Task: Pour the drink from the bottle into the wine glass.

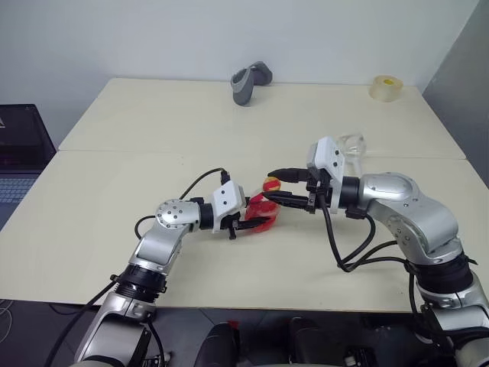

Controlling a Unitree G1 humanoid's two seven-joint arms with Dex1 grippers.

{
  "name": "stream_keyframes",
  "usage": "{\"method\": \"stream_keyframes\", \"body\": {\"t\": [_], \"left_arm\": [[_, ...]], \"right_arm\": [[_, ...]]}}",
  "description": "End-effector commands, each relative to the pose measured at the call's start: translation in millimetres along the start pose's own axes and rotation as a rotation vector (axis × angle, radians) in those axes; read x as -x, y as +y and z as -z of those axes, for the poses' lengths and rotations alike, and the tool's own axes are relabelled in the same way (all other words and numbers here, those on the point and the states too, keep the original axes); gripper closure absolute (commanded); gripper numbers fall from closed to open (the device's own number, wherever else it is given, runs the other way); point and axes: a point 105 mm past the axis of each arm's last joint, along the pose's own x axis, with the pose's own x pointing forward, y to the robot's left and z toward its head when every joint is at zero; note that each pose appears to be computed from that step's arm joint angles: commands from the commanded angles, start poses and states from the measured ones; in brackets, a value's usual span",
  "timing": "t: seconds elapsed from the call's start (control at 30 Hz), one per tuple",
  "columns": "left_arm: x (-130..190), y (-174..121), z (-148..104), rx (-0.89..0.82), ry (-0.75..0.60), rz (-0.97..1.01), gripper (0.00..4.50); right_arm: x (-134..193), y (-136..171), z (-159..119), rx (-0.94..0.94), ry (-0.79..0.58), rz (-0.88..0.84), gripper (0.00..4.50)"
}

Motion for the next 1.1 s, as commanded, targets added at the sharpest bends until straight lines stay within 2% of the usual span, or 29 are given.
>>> {"method": "stream_keyframes", "body": {"t": [0.03, 0.17, 0.33, 0.5, 0.57, 0.7, 0.83, 0.93, 1.07, 1.1], "left_arm": [[0.5, 0.5, -11.0, -0.054, -0.022, 0.008, 2.84], [0.4, 0.5, -10.9, -0.055, -0.021, 0.009, 2.84], [1.3, 0.8, -9.8, -0.055, -0.017, 0.008, 2.85], [1.3, 0.2, -9.4, -0.056, -0.015, 0.012, 2.92], [0.7, -0.4, -10.6, -0.058, -0.019, 0.02, 2.95], [0.5, -4.5, -12.7, -0.071, -0.021, 0.054, 2.96], [4.6, -11.6, -9.4, -0.105, 0.006, 0.108, 3.11], [3.3, -10.4, -9.9, -0.106, 0.001, 0.098, 3.35], [-1.4, -8.2, -11.7, -0.092, -0.022, 0.063, 3.54], [-2.6, -7.5, -12.0, -0.088, -0.027, 0.052, 3.56]], "right_arm": [[-1.4, 1.5, -8.4, 0.048, -0.028, 0.008, 2.26], [-2.7, 1.9, -10.3, 0.042, -0.044, 0.01, 2.26], [-3.6, 5.3, -12.2, 0.022, -0.064, -0.011, 3.27], [-7.6, 4.9, -10.2, 0.023, -0.072, -0.049, 3.27], [-10.3, 2.6, -8.2, 0.063, -0.062, -0.124, 3.27], [-8.7, -4.7, 3.7, 0.193, 0.025, -0.309, 3.27], [-3.0, -24.2, 9.2, 0.431, 0.18, -0.489, 3.27], [-0.7, -27.1, 2.9, 0.413, 0.194, -0.522, 3.27], [3.4, -18.5, -13.6, 0.324, 0.07, -0.484, 3.27], [3.3, -19.1, -17.0, 0.298, 0.037, -0.435, 2.92]]}}
